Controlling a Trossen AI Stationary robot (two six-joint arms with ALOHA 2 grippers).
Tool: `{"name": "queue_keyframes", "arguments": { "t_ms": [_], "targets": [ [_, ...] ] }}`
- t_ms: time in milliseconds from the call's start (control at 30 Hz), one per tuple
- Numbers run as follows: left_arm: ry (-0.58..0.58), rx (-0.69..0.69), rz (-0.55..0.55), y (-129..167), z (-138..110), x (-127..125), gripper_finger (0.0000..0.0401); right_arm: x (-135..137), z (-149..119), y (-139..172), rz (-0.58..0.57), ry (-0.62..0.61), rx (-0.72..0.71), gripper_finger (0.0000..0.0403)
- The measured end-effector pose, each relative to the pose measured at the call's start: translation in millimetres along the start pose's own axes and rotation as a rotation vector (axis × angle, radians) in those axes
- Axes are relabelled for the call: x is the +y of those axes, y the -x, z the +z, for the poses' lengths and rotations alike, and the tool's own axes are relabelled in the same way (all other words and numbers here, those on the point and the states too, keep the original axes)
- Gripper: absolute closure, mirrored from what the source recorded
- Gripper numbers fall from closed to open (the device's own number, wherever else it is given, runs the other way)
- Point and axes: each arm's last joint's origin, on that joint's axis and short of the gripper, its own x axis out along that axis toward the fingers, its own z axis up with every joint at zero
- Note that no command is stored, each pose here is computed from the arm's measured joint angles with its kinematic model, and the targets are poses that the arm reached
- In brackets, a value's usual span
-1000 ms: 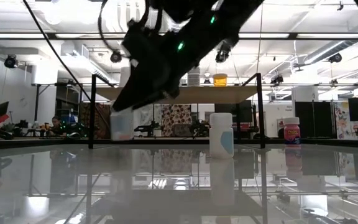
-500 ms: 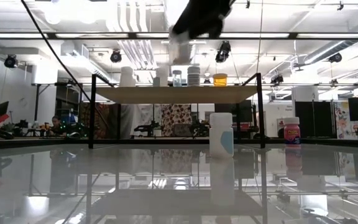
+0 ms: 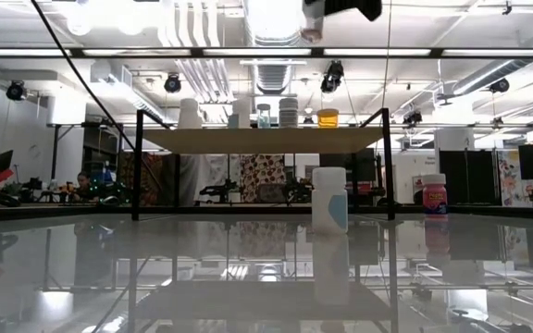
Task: Pick and place medicine bottles onto shelf by color
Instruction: Put the transparent pill bottle on the shelf
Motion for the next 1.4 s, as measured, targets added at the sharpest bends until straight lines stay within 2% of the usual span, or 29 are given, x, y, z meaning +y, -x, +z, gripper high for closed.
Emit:
{"name": "queue_keyframes", "arguments": {
  "t_ms": [200,433,533,1067,1400],
  "targets": [
    [-0.05,0.003,0.008,-1.3,-0.1,1.3,0.0206,-40.7,5.3,-9.9,-0.131,-0.077,0.03,0.0273],
    [-0.046,0.011,0.108,-0.1,0.6,7.6,0.0206,-79.6,-2.5,-55.9,-0.219,-0.146,0.16,0.0273],
    [-0.042,0.01,0.115,0.4,1.1,9.5,0.0206,-89.6,-10.1,-71.2,-0.258,-0.165,0.23,0.0273],
    [-0.058,0.012,0.116,0.2,0.5,10.0,0.0206,-98.0,-24.9,-75.7,-0.319,-0.161,0.378,0.027],
    [-0.058,0.012,0.116,0.1,0.5,10.1,0.0206,-98.6,-25.0,-75.5,-0.338,-0.149,0.377,0.0226]
  ]
}}
